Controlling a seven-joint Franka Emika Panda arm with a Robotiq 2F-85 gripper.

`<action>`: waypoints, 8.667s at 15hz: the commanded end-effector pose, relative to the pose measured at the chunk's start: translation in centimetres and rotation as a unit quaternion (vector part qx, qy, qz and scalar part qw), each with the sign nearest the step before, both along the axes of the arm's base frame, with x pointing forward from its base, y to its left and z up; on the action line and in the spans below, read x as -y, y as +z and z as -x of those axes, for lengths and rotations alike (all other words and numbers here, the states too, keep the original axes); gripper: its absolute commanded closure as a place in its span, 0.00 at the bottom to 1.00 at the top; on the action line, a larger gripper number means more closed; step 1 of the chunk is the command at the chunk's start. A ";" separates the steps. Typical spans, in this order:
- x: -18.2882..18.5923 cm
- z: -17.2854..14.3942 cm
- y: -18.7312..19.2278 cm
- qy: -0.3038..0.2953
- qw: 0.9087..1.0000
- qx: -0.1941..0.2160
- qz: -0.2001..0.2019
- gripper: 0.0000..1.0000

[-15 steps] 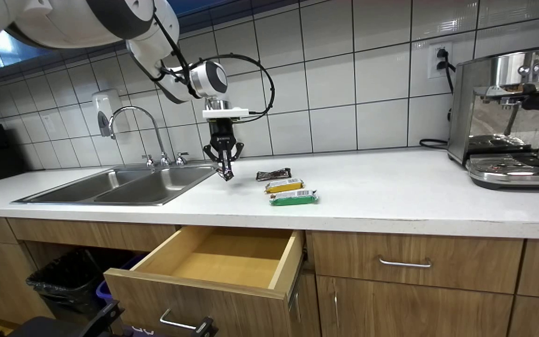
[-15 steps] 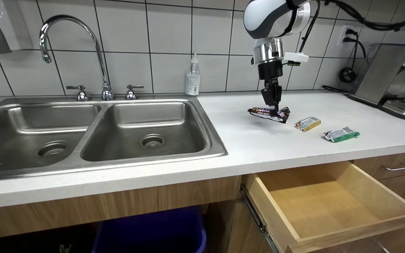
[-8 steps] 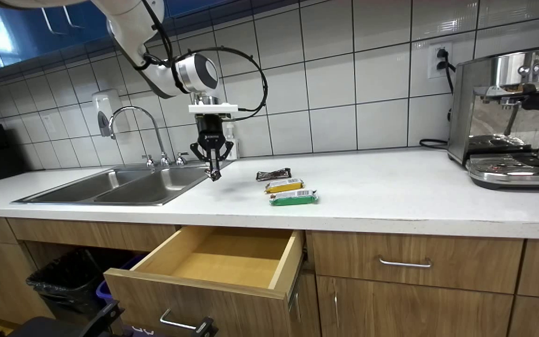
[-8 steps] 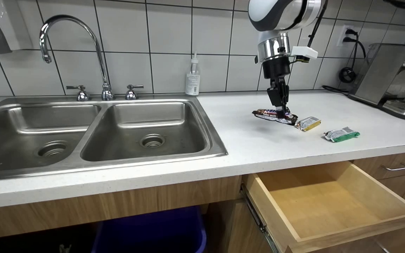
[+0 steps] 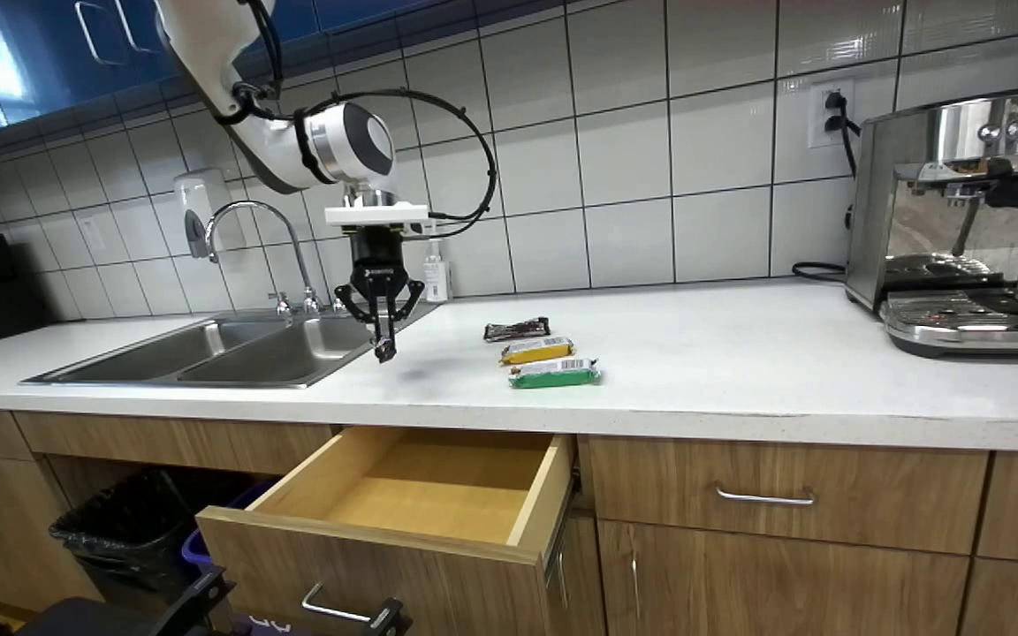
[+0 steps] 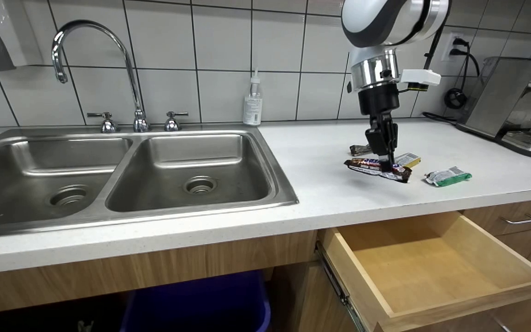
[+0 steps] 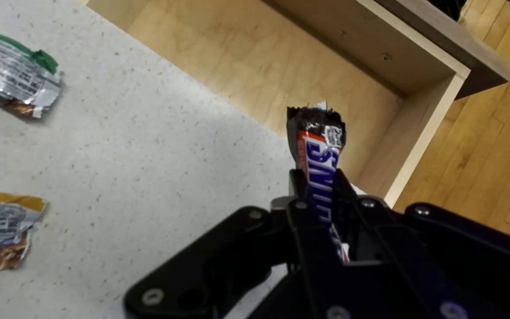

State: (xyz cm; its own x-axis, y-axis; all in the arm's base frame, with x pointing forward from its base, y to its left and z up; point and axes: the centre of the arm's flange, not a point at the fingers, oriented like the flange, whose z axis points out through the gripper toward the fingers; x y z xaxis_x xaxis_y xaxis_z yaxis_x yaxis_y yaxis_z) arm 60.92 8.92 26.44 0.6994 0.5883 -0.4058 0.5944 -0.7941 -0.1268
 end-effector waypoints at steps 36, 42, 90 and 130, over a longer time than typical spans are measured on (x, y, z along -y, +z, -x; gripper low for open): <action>-0.2 14.6 -7.7 -0.011 0.999 0.009 0.036 0.96; -1.7 15.1 -9.9 -0.006 0.999 0.012 0.045 0.96; 5.4 7.9 2.5 -0.208 0.973 0.095 0.018 0.00; 13.0 -13.2 2.4 -0.759 0.617 0.191 0.082 0.00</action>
